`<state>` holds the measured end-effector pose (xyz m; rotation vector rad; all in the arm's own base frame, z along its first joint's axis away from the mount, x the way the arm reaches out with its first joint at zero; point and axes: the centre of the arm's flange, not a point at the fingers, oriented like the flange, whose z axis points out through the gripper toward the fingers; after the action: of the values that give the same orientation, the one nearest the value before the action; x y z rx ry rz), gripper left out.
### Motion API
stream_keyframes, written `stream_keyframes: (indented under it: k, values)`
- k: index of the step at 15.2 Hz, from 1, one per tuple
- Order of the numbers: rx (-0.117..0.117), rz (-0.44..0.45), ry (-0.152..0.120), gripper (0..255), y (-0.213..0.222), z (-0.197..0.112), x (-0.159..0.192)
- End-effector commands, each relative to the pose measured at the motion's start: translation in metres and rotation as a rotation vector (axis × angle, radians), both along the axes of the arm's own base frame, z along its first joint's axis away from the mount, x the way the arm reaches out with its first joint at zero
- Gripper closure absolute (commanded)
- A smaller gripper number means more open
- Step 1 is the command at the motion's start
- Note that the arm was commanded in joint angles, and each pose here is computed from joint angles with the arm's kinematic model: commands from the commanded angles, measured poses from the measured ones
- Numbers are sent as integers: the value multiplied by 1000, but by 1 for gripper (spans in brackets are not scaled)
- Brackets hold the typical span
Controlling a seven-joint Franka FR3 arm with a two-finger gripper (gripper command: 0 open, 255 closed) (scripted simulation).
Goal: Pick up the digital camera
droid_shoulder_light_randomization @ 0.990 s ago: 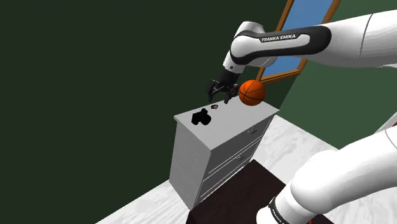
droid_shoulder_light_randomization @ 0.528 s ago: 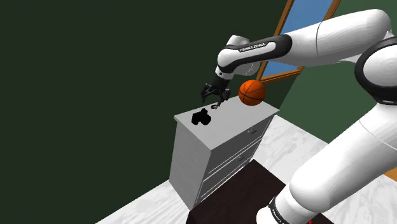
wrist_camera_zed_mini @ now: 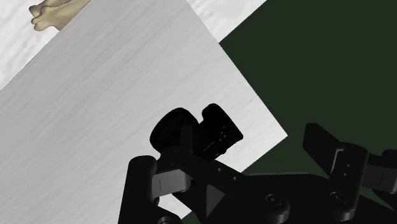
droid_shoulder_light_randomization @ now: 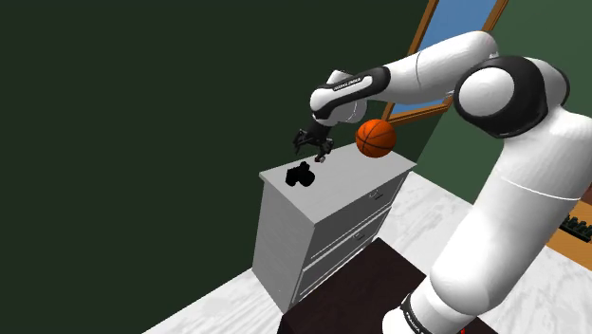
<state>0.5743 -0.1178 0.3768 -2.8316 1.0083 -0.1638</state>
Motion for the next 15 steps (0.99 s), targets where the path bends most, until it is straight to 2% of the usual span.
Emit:
stream_keyframes:
  k: [1, 12, 15]
  values:
    - [2, -46, -4, 0, -15, -16, 11]
    - [16, -296, -26, 0, -102, -100, 80]
    - [17, -303, -26, 0, -105, -113, 82]
